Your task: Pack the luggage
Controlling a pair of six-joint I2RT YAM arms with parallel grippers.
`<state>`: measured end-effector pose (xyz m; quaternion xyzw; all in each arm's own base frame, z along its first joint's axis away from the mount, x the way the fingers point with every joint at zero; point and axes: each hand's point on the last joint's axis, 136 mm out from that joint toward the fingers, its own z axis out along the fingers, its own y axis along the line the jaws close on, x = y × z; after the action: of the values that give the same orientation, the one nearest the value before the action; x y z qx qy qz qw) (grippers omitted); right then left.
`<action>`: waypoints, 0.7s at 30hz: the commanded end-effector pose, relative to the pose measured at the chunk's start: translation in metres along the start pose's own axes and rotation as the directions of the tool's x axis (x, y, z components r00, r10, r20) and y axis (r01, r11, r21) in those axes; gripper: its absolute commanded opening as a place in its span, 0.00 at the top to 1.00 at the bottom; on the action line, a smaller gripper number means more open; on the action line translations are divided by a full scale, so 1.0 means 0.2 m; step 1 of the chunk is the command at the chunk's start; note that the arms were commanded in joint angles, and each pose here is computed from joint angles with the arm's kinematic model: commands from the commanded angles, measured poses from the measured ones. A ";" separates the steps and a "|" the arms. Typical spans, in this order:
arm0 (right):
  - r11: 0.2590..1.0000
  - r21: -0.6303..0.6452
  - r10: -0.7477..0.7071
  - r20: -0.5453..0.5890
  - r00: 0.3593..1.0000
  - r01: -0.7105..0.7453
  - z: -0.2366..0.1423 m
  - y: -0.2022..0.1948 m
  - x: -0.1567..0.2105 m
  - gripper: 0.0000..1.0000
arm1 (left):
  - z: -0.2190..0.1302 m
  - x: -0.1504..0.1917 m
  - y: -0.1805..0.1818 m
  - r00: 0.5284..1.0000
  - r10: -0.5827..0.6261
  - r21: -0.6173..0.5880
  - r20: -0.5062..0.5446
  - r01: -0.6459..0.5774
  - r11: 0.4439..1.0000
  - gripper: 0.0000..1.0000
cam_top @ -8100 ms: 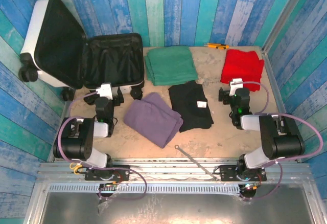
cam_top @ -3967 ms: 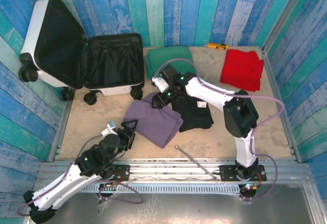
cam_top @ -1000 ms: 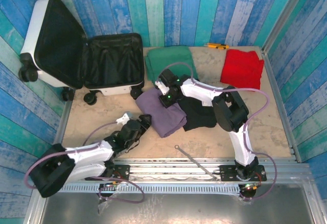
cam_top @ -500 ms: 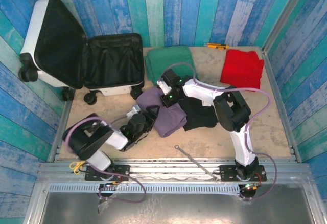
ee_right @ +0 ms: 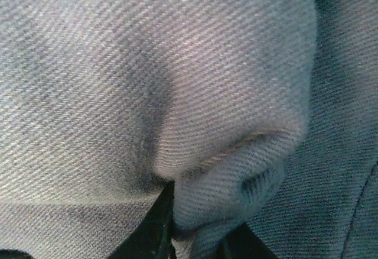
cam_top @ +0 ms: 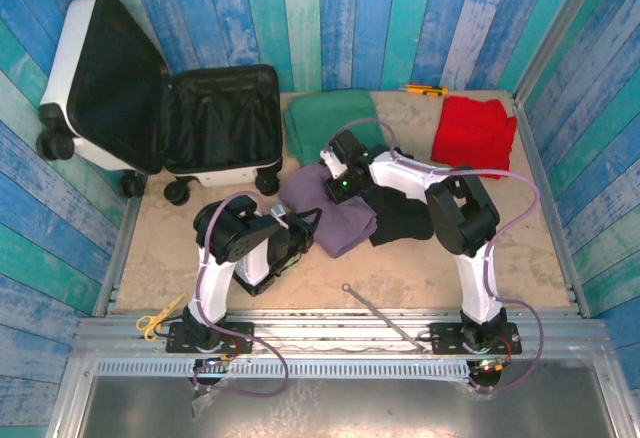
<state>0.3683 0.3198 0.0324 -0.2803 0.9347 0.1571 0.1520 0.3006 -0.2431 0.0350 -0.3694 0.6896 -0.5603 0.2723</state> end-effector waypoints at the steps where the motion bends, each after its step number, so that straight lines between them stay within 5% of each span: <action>1: 0.998 0.064 0.037 -0.201 0.979 -0.024 0.12 -0.08 0.31 0.66 | -0.07 0.01 0.34 0.992 0.118 -0.264 -0.047 -0.126 0.956 1.00; 4: 0.996 0.087 0.039 -0.157 0.987 -0.025 0.04 -0.08 0.27 0.39 | -0.04 -0.01 0.29 0.958 0.274 -0.358 -0.083 -0.285 0.889 1.00; 7: 0.989 0.143 0.048 -0.068 0.997 -0.038 -0.13 -0.11 0.20 0.28 | -0.05 -0.09 0.20 0.914 0.401 -0.450 -0.055 -0.381 0.807 1.00; 14: 0.963 0.235 0.082 0.200 0.976 -0.129 -0.67 -0.20 0.10 0.22 | 0.00 -0.13 -0.13 0.776 0.617 -0.463 -0.133 -0.599 0.653 1.00; 21: 0.912 0.306 0.109 0.465 0.879 -0.274 -1.13 -0.37 0.19 0.22 | 0.08 -0.10 -0.65 0.552 0.784 -0.407 -0.285 -0.810 0.422 1.00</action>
<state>0.3421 0.1802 0.2099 -0.1385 0.9125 0.0863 0.3752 0.3445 -0.2623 0.1103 -0.1191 0.8981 -0.2425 0.3471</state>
